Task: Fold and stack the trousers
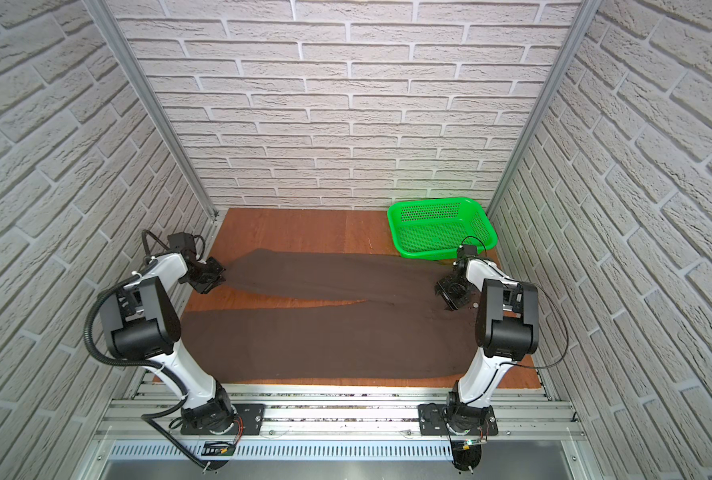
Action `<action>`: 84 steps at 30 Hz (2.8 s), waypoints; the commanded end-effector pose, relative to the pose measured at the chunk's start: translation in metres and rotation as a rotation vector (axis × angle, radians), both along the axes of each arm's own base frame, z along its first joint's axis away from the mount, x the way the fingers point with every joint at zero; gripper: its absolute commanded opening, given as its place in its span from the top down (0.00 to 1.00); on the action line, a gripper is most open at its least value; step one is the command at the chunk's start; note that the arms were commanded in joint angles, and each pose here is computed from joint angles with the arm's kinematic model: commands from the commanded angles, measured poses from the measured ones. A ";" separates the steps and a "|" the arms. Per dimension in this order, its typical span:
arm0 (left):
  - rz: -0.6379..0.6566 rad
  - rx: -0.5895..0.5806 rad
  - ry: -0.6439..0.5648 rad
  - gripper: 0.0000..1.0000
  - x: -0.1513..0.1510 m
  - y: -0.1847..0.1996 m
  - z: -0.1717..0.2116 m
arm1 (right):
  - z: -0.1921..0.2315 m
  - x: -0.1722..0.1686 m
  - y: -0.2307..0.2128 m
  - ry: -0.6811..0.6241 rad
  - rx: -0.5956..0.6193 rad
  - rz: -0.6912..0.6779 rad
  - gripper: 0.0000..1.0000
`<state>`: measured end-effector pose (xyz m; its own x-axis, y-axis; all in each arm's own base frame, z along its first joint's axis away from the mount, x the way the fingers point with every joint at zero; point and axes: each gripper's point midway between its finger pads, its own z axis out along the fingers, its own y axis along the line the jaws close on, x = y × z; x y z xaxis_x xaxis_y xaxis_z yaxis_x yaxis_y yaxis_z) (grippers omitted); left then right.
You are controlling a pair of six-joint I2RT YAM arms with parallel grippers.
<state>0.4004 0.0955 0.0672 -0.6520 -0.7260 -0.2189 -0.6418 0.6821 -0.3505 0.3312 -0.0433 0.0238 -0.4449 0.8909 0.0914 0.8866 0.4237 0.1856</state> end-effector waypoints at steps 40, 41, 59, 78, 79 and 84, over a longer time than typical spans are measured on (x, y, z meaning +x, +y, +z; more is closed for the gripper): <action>-0.914 0.185 -0.087 0.31 -0.029 -0.331 0.053 | 0.058 0.000 0.006 -0.141 0.029 0.056 0.47; -0.888 0.194 -0.062 0.31 -0.028 -0.328 0.046 | 0.059 -0.001 0.006 -0.141 0.031 0.056 0.47; -0.880 0.045 0.079 0.50 -0.028 -0.332 -0.030 | 0.056 -0.005 0.003 -0.140 0.036 0.056 0.47; -0.709 0.514 0.124 1.00 0.004 -0.132 0.097 | 0.059 -0.006 0.004 -0.145 0.033 0.051 0.47; -0.699 0.556 0.149 1.00 0.007 -0.115 0.102 | 0.060 -0.006 0.004 -0.145 0.032 0.051 0.47; -0.676 0.634 0.209 1.00 0.032 -0.065 0.104 | 0.060 -0.006 0.002 -0.142 0.026 0.049 0.47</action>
<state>0.4394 0.0060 0.1871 -0.9196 -0.0464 -0.3901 -0.1188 0.9793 0.1637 0.3294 -0.0401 0.0765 -0.4948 0.8665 0.0666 0.8354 0.4531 0.3111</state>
